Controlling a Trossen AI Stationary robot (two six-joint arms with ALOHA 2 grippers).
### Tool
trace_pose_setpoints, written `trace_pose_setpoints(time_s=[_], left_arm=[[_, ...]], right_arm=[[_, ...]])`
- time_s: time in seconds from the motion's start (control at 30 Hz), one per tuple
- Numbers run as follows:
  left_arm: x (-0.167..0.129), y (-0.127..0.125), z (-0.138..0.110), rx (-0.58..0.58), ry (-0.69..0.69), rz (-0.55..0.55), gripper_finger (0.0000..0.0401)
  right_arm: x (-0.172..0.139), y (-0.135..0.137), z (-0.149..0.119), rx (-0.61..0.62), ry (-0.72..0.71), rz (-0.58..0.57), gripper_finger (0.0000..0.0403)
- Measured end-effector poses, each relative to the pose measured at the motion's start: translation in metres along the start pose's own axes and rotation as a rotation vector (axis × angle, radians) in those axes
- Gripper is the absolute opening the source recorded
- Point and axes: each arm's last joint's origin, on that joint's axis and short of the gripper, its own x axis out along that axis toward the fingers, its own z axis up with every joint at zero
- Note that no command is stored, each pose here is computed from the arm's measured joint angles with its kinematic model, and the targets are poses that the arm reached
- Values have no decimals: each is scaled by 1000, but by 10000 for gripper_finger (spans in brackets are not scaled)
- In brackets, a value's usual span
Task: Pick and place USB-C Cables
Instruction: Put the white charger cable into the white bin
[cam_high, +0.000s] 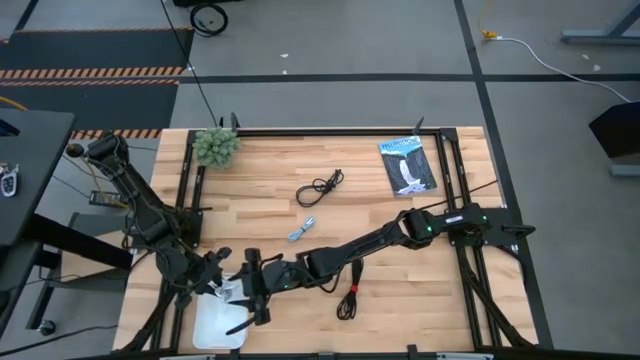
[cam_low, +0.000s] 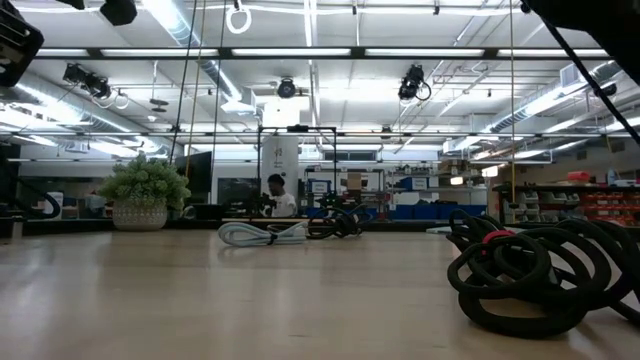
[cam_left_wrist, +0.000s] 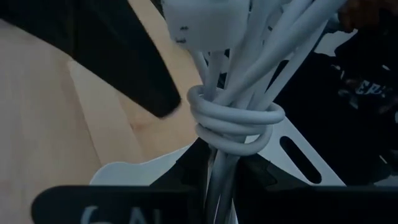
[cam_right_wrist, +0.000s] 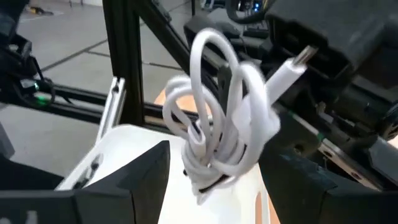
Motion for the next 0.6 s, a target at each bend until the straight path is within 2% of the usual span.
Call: trace_pose_setpoints(time_s=[0.3, 0.6], left_arm=[[0, 2, 3, 2, -56, 82, 52], [0, 2, 3, 54, -64, 104, 53]], right_arm=[[0, 0, 2, -17, -27, -7, 235], [1, -4, 3, -57, -31, -21, 154]])
